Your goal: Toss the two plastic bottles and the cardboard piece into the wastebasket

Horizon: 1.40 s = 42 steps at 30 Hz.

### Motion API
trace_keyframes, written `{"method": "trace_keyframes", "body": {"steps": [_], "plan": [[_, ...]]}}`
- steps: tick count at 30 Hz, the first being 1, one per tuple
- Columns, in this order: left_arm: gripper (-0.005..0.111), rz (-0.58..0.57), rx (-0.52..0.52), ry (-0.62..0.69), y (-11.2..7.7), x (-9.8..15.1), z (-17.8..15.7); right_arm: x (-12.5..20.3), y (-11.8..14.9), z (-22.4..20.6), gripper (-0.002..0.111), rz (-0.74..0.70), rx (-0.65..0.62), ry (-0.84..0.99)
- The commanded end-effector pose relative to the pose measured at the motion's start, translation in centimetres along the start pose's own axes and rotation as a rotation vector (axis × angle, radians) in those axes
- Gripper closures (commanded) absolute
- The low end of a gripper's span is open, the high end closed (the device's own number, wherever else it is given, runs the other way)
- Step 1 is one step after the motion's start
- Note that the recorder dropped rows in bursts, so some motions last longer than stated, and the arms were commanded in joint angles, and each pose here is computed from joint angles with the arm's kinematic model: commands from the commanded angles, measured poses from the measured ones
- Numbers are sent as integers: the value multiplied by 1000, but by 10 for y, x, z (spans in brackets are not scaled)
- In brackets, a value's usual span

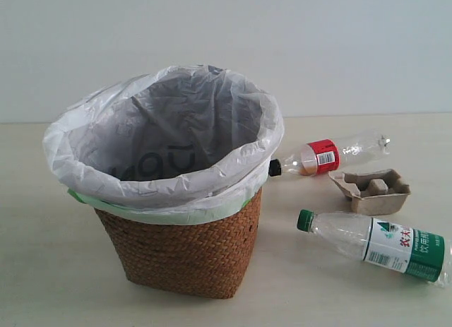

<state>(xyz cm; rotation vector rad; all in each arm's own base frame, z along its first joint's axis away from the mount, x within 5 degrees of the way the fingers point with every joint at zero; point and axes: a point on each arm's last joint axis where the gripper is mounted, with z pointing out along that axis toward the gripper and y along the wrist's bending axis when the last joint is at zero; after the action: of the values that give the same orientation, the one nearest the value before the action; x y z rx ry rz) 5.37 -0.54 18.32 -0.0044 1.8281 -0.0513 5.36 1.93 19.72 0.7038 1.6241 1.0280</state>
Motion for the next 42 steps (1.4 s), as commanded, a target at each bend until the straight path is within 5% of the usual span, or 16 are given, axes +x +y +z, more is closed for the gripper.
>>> {"method": "trace_keyframes", "body": {"steps": [1, 5, 15, 20, 26, 29, 42], "plan": [[103, 7, -3, 2, 0, 1, 0, -5, 4, -1, 108, -6, -40, -60], [103, 7, -3, 2, 0, 1, 0, -12, 7, -2, 108, -65, -79, -137], [103, 7, -3, 2, 0, 1, 0, -44, 76, 41, 108, -701, 111, 143], [103, 7, -3, 2, 0, 1, 0, -68, 100, 98, 108, -986, 381, 560], [103, 7, -3, 2, 0, 1, 0, -105, 94, 140, 108, -1250, 803, 907], [103, 7, -3, 2, 0, 1, 0, -111, 90, 156, 108, -1312, 866, 932], [103, 7, -3, 2, 0, 1, 0, -89, 56, 204, 108, -1272, 770, 1029]]}}
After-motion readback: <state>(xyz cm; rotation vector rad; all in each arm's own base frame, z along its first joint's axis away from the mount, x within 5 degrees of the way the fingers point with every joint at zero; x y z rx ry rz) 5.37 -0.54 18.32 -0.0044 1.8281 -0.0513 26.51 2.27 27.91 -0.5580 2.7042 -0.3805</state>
